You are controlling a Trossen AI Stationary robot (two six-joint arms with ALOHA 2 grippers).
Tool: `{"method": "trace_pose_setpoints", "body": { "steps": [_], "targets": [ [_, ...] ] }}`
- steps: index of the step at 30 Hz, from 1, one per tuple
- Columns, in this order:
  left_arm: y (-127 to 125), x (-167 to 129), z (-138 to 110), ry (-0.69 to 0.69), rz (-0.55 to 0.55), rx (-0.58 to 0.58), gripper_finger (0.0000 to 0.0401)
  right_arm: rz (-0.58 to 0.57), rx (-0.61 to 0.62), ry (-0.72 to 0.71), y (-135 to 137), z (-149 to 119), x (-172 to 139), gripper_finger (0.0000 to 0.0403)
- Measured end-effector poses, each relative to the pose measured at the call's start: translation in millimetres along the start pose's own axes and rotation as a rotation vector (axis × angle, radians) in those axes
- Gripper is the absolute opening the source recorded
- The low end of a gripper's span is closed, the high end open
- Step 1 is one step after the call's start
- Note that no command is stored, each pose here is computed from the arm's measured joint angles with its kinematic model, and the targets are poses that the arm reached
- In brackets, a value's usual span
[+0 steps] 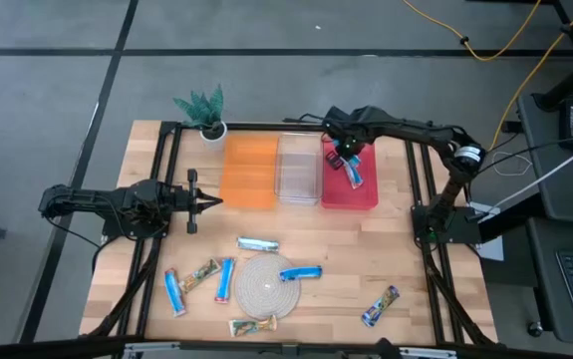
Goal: Pick and place Granola Bars by type
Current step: Put the right red granola bar into the pink bin
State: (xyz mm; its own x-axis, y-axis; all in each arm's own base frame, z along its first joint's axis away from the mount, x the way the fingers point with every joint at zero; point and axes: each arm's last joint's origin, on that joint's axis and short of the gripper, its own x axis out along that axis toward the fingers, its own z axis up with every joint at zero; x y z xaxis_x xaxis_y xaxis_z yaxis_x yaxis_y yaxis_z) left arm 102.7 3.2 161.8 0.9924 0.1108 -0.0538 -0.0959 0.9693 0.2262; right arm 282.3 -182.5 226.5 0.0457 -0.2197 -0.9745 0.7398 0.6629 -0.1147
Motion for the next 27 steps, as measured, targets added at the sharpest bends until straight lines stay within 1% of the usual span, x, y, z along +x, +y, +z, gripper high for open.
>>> {"method": "trace_pose_setpoints", "body": {
  "steps": [6,11,16,19,27],
  "targets": [
    [0.0,0.0,0.0,0.000,0.000,0.000,0.0004,-0.001,-0.019,0.012,9.7,0.5,8.3,0.0063],
    [0.0,0.0,0.0,0.000,0.000,0.000,0.0004,0.006,-0.005,0.033,12.0,-9.5,23.2,0.0063],
    [0.0,0.0,0.1,0.000,0.000,0.000,0.0004,0.045,0.002,0.052,12.5,-25.5,44.3,0.0063],
    [0.0,0.0,0.1,-0.001,0.000,0.000,0.0004,0.101,-0.008,0.051,17.6,-30.8,51.6,0.0063],
    [0.0,0.0,0.0,0.000,0.000,0.000,0.0004,0.148,-0.070,0.043,36.8,-40.8,55.6,0.0063]
  ]
}}
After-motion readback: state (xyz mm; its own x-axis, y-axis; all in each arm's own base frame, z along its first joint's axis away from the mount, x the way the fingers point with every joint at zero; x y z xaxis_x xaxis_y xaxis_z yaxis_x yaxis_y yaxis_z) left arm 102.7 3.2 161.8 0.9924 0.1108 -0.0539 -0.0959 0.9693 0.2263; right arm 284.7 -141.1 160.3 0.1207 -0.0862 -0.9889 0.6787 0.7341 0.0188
